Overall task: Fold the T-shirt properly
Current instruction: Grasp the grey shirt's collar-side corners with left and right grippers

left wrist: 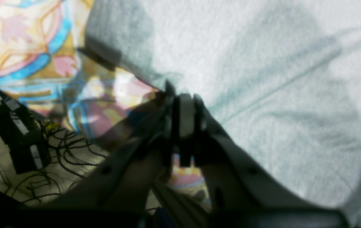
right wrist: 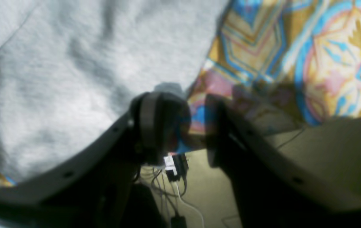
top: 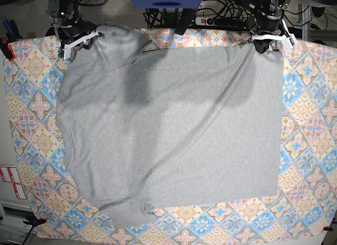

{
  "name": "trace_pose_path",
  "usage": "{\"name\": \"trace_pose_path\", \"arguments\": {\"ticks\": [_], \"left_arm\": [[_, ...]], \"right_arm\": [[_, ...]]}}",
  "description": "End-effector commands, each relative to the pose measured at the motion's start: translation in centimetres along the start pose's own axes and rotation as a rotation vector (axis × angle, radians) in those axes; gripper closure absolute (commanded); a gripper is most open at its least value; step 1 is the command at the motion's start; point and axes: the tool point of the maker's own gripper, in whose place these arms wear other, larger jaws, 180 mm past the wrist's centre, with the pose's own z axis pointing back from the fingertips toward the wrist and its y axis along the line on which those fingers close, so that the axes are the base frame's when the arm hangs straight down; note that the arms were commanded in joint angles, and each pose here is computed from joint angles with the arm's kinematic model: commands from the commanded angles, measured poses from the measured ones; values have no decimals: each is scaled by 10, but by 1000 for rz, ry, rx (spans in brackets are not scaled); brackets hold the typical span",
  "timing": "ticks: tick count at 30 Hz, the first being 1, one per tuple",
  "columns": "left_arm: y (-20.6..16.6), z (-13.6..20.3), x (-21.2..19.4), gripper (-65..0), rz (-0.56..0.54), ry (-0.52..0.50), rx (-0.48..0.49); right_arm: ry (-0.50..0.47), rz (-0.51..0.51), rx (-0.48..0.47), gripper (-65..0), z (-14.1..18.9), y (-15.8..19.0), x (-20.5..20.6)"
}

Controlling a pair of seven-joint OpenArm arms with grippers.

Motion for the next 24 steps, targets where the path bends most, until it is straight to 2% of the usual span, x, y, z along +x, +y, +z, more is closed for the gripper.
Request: {"name": "trace_pose_path", "arguments": {"ticks": [1,4,12,15,24], "left_arm": [[-1,2,7,0,-12,-19,-10],[-1,2,7,0,-12,-19,-10],[-1,2,7,0,-12,-19,-10],[-1,2,7,0,-12,-19,-10],[-1,2,6,0,-12,-18,-11]], "right_arm": [[2,4,3,-219,2,-1,-1],[2,3,5,-219,2,-1,-1],[34,32,72,-219,-1,27,-13],[18,39,94,-219,-6,37,-5],[14,37,96,-201,-9,38,-2]]}}
